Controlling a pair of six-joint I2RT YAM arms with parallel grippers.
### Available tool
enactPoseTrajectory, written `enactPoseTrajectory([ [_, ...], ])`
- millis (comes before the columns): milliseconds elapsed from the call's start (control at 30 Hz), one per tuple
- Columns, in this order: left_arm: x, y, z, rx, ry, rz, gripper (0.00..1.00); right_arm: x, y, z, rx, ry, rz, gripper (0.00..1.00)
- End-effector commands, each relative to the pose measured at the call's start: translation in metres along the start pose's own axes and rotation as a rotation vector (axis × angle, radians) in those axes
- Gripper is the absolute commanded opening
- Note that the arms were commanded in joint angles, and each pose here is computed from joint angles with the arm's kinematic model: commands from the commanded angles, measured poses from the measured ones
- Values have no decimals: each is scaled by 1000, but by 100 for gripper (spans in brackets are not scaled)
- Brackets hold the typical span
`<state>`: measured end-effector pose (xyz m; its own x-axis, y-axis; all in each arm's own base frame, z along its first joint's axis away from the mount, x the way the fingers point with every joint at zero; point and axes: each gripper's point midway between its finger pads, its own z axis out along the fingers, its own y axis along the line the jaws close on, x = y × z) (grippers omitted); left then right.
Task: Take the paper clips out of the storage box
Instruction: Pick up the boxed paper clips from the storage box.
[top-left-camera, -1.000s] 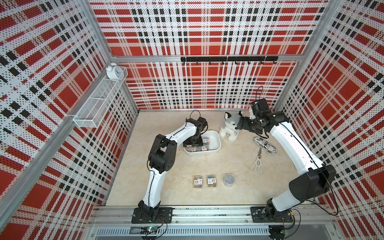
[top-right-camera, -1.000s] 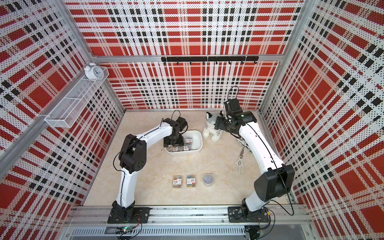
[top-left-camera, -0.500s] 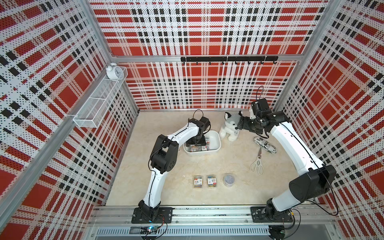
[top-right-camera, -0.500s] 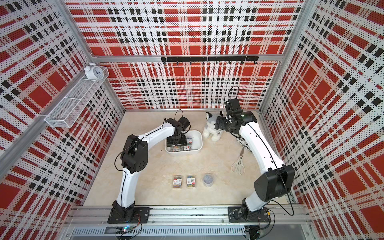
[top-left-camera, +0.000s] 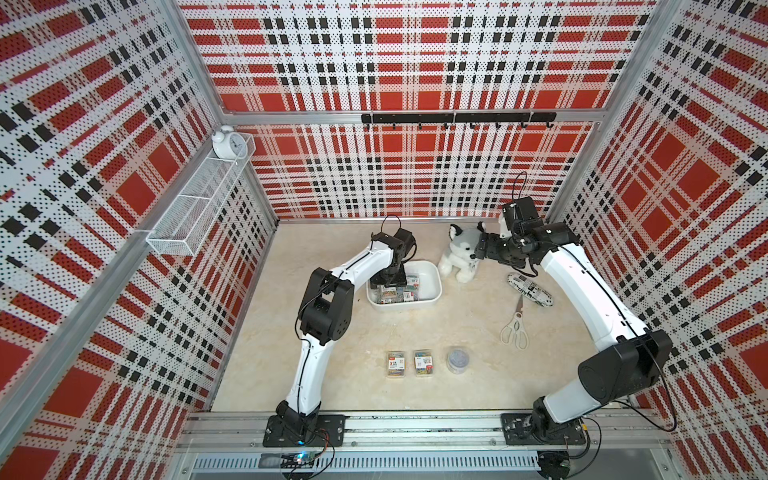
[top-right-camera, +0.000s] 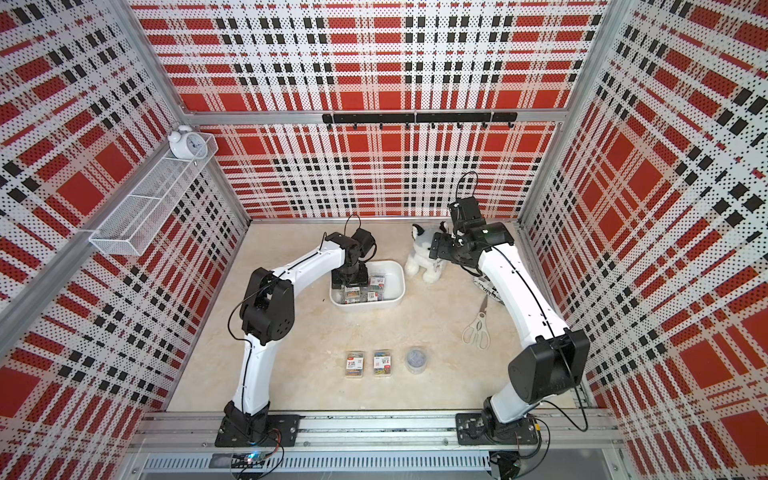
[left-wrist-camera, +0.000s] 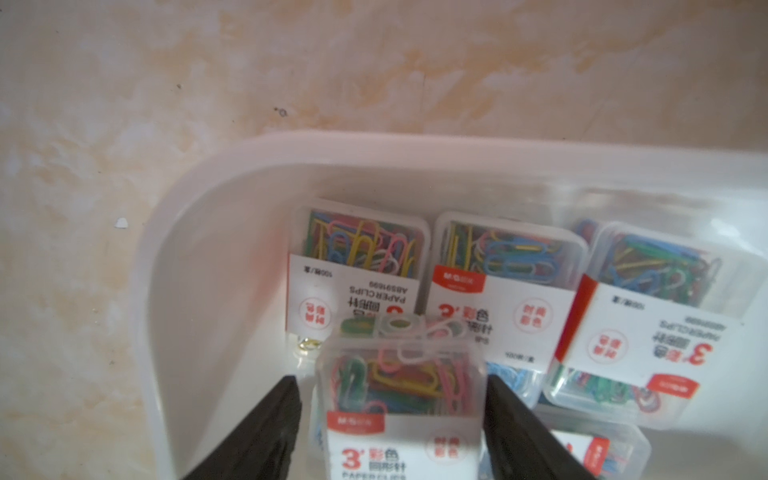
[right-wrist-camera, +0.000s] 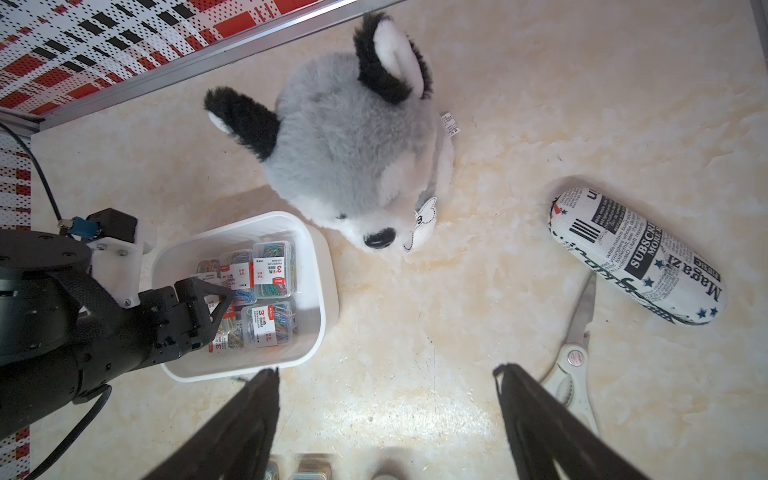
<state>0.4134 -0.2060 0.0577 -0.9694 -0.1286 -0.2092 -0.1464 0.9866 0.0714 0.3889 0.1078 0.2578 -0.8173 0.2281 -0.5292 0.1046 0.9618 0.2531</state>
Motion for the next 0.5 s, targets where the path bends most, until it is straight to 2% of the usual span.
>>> enactPoseTrajectory([
  [0, 1, -2, 6, 0, 20, 15, 67, -9, -1, -9, -5, -39, 5, 87],
  [100, 2, -2, 7, 1, 25, 17, 63, -9, -2, -9, -4, -38, 6, 87],
  [467, 8, -5, 4, -1, 46, 38, 66, -14, 2, -9, -16, -37, 4, 87],
])
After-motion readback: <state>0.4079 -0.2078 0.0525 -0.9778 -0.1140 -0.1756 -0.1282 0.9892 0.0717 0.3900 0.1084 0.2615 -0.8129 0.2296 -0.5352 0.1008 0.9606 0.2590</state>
